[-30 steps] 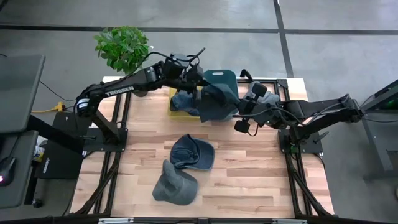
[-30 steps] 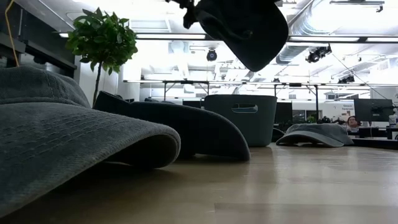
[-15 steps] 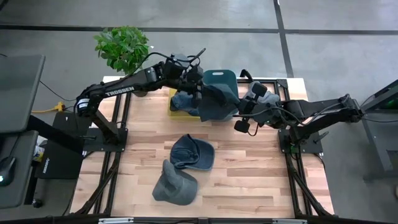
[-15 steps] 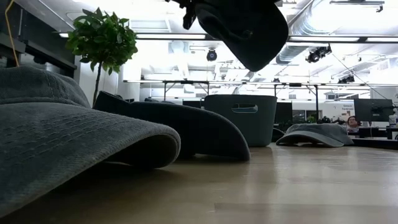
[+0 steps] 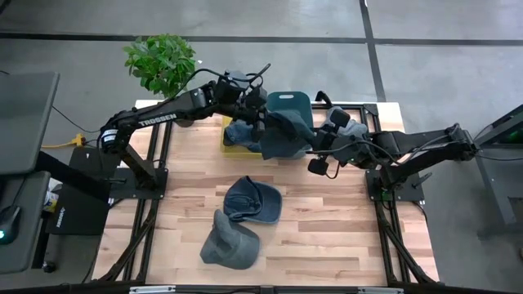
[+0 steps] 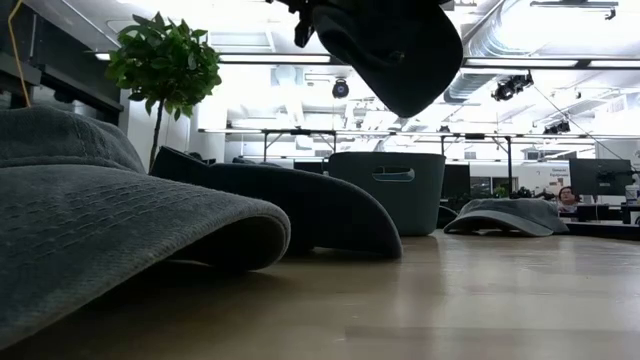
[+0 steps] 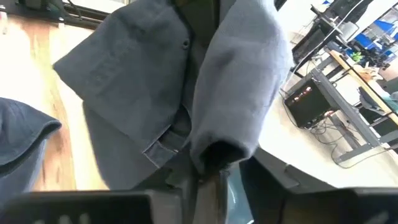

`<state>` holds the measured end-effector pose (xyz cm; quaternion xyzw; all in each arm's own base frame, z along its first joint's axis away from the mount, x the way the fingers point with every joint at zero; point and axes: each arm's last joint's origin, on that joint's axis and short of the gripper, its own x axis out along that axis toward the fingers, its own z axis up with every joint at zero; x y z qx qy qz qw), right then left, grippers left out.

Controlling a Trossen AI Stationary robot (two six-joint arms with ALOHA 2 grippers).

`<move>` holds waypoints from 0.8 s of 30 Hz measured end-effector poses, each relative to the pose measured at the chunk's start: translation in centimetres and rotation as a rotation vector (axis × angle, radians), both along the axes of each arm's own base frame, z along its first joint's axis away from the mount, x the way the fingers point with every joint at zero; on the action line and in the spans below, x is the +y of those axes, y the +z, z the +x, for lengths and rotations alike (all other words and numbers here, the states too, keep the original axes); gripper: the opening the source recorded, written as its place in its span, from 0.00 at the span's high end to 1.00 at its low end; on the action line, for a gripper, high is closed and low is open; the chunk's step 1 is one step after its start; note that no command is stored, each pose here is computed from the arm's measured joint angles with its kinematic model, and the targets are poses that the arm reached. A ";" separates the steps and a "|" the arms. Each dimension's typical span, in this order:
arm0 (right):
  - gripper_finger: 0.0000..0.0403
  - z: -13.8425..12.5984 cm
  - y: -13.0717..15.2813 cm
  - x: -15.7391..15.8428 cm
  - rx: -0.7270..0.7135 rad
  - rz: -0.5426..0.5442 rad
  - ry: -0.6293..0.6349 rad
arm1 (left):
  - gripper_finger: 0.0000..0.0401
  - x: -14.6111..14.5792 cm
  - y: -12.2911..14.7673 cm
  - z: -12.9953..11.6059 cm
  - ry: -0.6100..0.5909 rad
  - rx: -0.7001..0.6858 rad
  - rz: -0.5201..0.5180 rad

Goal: Pick & Place hat
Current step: Put the right dark blue cap into the yellow bin

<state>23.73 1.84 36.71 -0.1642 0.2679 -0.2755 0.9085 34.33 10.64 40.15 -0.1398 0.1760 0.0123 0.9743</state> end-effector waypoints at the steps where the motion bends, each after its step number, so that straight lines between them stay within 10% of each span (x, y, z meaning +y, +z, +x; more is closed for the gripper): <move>1: 0.70 0.0 0.0 0.0 -0.003 0.003 0.000 | 0.99 0.0 0.0 0.0 0.000 0.001 0.000; 24: 0.60 -5.0 3.6 -0.5 -0.324 0.292 0.025 | 1.00 0.0 -1.3 -0.7 0.034 0.158 0.072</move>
